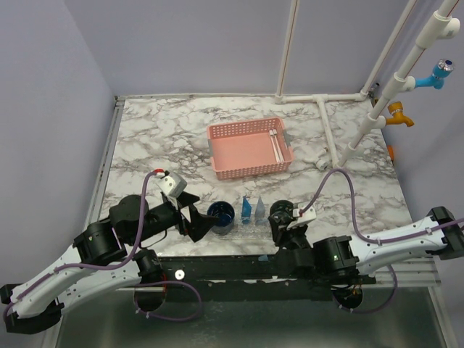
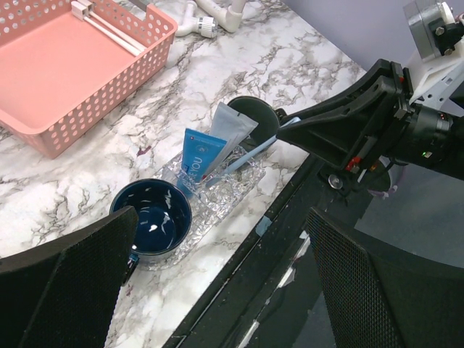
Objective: Prepare toiletry sets of a toothbrush and toothpaste on the tray
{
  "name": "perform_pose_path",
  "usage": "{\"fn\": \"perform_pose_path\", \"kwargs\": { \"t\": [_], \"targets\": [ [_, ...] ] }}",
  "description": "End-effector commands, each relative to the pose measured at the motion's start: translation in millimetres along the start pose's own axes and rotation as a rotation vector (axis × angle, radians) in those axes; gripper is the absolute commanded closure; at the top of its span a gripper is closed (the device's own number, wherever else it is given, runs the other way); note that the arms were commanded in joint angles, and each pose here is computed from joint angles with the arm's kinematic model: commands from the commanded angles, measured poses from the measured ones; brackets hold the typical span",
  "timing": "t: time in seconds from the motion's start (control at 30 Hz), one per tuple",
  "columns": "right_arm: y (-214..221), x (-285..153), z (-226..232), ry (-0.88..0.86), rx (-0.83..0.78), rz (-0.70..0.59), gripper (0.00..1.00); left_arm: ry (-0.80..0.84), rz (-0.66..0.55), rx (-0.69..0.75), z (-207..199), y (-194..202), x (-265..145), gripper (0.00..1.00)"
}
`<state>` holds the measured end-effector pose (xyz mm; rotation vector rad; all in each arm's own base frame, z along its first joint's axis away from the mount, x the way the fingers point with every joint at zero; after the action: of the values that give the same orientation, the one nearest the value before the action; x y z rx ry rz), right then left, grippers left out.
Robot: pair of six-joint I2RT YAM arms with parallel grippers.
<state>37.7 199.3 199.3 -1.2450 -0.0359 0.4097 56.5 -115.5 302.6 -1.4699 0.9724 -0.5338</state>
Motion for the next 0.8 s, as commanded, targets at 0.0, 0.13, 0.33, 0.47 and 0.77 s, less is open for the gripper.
{"fn": "perform_pose_path", "kwargs": {
  "t": [0.0,0.13,0.33,0.47,0.77],
  "targets": [
    [4,3,-1,0.033,0.058,-0.062,1.00,0.011,-0.008,0.007,-1,-1,-1,0.01],
    [9,5,-2,0.047,0.065,-0.077,1.00,0.011,-0.008,0.008,-1,-1,0,0.01],
    [14,7,-4,0.075,0.065,-0.093,0.91,0.012,-0.004,0.010,-1,0,0,0.01],
    [14,7,-6,0.101,0.076,-0.098,0.80,0.010,-0.002,0.009,0,1,0,0.01],
    [11,6,-4,0.130,0.053,-0.096,0.65,0.015,-0.004,0.008,-1,1,2,0.01]
  ]
}}
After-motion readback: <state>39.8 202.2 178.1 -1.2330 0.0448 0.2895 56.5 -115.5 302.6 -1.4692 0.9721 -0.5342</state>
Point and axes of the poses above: each gripper's point midway between its finger pads, its own x axis out along the fingers, its own z axis along the line the jaws close on, y = z × x, the point moved 10 cm from there along -x, back along the fingers, and after that the axes turned 9 degrees about x, right-handed, at the moved point
